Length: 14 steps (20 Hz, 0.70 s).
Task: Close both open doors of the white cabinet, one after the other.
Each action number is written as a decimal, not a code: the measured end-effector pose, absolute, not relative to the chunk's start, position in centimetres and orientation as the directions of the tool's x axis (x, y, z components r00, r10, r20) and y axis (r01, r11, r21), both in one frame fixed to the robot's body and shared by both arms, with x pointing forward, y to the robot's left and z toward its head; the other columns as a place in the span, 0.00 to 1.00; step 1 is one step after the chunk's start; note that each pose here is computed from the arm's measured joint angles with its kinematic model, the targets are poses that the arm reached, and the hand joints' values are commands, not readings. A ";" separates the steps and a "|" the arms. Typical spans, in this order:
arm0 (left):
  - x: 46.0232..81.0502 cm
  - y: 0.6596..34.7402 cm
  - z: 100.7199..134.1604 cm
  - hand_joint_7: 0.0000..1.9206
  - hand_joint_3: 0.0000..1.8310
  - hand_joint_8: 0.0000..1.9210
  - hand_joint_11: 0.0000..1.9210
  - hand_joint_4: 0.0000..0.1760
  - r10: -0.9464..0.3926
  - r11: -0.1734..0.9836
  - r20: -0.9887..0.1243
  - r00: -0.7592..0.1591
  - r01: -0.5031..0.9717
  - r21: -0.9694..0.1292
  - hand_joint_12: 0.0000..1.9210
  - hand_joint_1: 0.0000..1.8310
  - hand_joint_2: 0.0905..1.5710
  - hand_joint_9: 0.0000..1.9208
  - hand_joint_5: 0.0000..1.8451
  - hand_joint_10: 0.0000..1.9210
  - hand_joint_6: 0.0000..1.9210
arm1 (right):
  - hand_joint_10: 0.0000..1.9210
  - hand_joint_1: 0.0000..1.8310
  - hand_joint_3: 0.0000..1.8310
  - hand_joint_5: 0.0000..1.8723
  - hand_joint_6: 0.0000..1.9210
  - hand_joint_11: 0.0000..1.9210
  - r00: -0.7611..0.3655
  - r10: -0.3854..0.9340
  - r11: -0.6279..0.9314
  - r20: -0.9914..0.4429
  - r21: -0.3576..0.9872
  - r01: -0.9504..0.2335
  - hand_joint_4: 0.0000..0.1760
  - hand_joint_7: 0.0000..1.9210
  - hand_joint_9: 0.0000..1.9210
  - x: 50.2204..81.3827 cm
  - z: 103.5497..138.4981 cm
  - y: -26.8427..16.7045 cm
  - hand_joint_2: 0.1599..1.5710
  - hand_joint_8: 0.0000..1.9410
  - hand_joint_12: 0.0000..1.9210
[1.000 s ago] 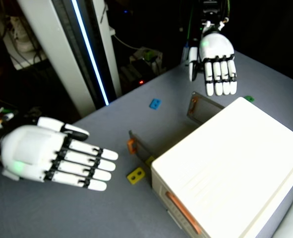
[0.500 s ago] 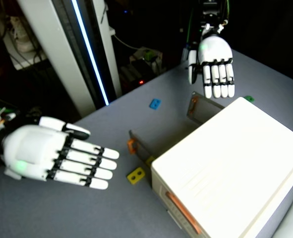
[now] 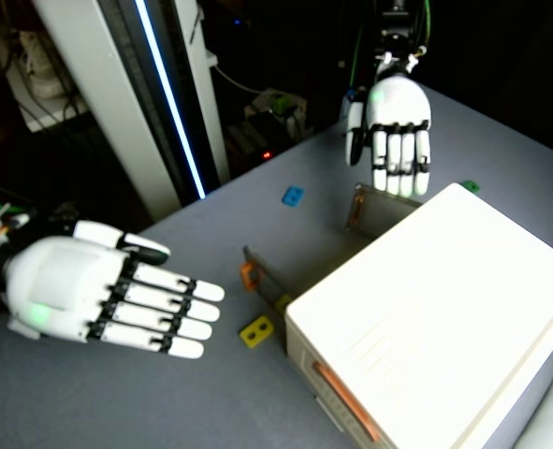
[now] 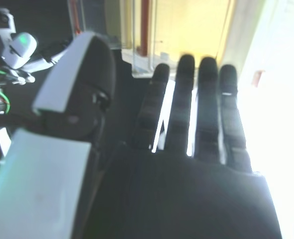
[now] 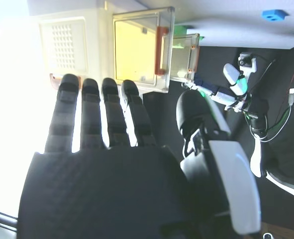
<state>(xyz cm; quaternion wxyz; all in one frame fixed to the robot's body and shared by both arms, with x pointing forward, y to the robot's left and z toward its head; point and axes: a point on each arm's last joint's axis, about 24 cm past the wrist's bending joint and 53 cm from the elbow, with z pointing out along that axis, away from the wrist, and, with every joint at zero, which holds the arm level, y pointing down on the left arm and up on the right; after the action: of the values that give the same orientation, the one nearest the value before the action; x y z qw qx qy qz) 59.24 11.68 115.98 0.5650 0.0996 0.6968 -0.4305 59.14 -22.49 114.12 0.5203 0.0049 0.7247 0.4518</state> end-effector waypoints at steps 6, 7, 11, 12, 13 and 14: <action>59.4 10.5 116.1 0.00 0.00 0.00 0.00 0.00 -0.346 0.590 -0.874 -0.341 0.646 -0.485 0.00 0.22 0.90 0.00 0.02 0.00 0.00 | 0.00 0.00 0.00 0.05 0.00 0.01 -0.458 0.477 0.591 -0.750 0.660 -0.464 0.00 0.02 0.00 59.1 114.1 -22.5 0.95 0.00 0.00; 59.5 10.4 116.2 0.00 0.00 0.00 0.00 0.00 -0.348 0.587 -0.874 -0.338 0.648 -0.485 0.00 0.23 0.89 0.00 0.02 0.00 0.00 | 0.00 0.00 0.00 0.05 0.00 0.01 -0.459 0.477 0.591 -0.750 0.660 -0.464 0.00 0.02 0.00 59.1 114.1 -22.5 0.95 0.00 0.00; 59.7 9.8 116.3 0.00 0.00 0.00 0.05 0.00 -0.347 0.580 -0.876 -0.335 0.657 -0.482 0.03 0.22 0.89 0.00 0.03 0.00 0.00 | 0.00 0.00 0.00 0.05 0.00 0.01 -0.456 0.476 0.593 -0.752 0.658 -0.464 0.00 0.01 0.00 59.2 114.1 -22.6 0.95 0.00 0.00; 59.8 9.6 116.5 0.00 0.00 0.00 0.05 0.00 -0.353 0.576 -0.874 -0.333 0.659 -0.483 0.03 0.21 0.90 0.00 0.03 0.00 0.00 | 0.00 0.00 0.00 0.04 0.00 0.01 -0.456 0.476 0.593 -0.752 0.658 -0.464 0.00 0.01 0.00 59.2 114.1 -22.6 0.95 0.00 0.00; 59.9 9.5 116.5 0.01 0.00 0.00 0.01 0.00 -0.357 0.573 -0.873 -0.332 0.660 -0.486 0.15 0.21 0.89 0.01 0.04 0.00 0.00 | 0.00 0.02 0.00 0.05 0.00 0.01 -0.456 0.476 0.593 -0.752 0.658 -0.464 0.00 0.01 0.00 59.2 114.1 -22.6 0.95 0.00 0.00; 60.0 9.3 116.6 0.01 0.00 0.00 0.00 0.00 -0.360 0.570 -0.873 -0.329 0.663 -0.485 0.26 0.24 0.88 0.02 0.04 0.00 0.00 | 0.00 0.02 0.00 0.05 0.00 0.01 -0.457 0.475 0.592 -0.752 0.657 -0.466 0.00 0.01 0.00 59.2 114.1 -22.5 0.95 0.00 0.00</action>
<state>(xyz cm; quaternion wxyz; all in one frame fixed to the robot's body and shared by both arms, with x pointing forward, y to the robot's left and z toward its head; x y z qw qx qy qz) 60.01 9.34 116.65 0.5683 0.1116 0.6798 -0.4499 59.21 -22.54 114.13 0.5212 0.0033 0.7243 0.4514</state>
